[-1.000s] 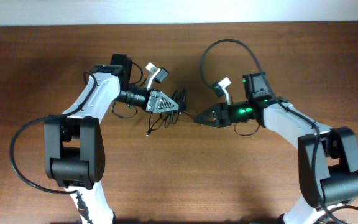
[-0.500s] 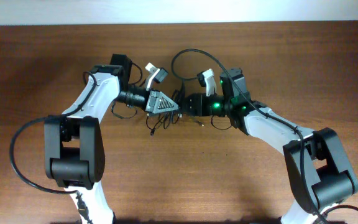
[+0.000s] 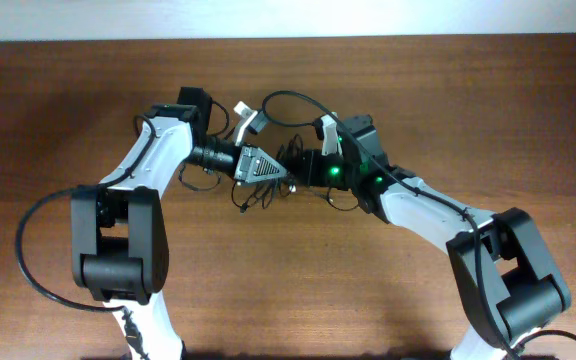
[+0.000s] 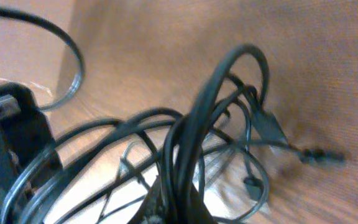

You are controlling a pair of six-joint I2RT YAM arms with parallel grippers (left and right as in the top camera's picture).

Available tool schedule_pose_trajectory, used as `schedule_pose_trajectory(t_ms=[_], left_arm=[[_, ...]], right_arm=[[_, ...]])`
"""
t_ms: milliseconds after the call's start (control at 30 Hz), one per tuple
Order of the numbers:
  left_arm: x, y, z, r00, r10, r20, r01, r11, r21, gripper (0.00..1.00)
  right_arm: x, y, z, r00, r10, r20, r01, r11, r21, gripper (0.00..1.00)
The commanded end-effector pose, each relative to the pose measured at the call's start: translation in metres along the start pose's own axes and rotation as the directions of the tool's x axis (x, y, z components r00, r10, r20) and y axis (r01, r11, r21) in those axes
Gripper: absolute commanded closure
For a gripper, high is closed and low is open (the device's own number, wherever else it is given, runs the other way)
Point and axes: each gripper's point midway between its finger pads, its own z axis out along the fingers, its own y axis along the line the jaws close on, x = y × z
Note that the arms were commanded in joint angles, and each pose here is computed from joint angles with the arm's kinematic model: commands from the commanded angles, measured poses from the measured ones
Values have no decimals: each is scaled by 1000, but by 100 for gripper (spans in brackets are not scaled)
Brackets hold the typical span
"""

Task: Untangle cables
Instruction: 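Pull the grippers apart outward, stretching the black cable between them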

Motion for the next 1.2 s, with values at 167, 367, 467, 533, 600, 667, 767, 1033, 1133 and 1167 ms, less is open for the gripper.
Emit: schedule_pose_trajectory(t_ms=[167,367,467,533,600,667,767,1033,1133,1167], left_arm=[[32,108,-48,889,-447,103,396,633,-666,100],[32,107,-48,887,-449,105,398,632,-665,100],[29,102,-43,887,-450,103,407,659,-632,100],[25,98,-40,899,-428,90,391,695,-603,100],[25,102,-48,891,-439,115,417,691,-591,100],[27,105,-61,868,-473,155,470,678,-565,100],[24,99,-70,838,-508,200,541,719,-437,100],[62,132,-97,648,-652,393,739,663,-120,100],[63,133,-99,636,-656,407,741,667,-82,100],[62,132,-99,639,-653,407,737,671,-81,96]], right_arm=[[-5,-37,-105,997,77,-17,-71,970,232,96],[23,-116,-200,978,211,-2,-169,789,590,96],[36,-145,-232,947,319,29,-260,711,653,96],[43,-164,-254,935,350,62,-282,624,729,96],[51,-179,-275,926,369,83,-284,532,798,96],[57,-187,-288,920,381,95,-282,472,835,96],[60,-188,-291,918,386,92,-278,460,843,96],[65,-205,-328,908,369,197,-294,229,928,96],[48,-187,-284,917,373,143,-322,478,817,96],[42,-178,-271,930,353,101,-299,570,765,96]])
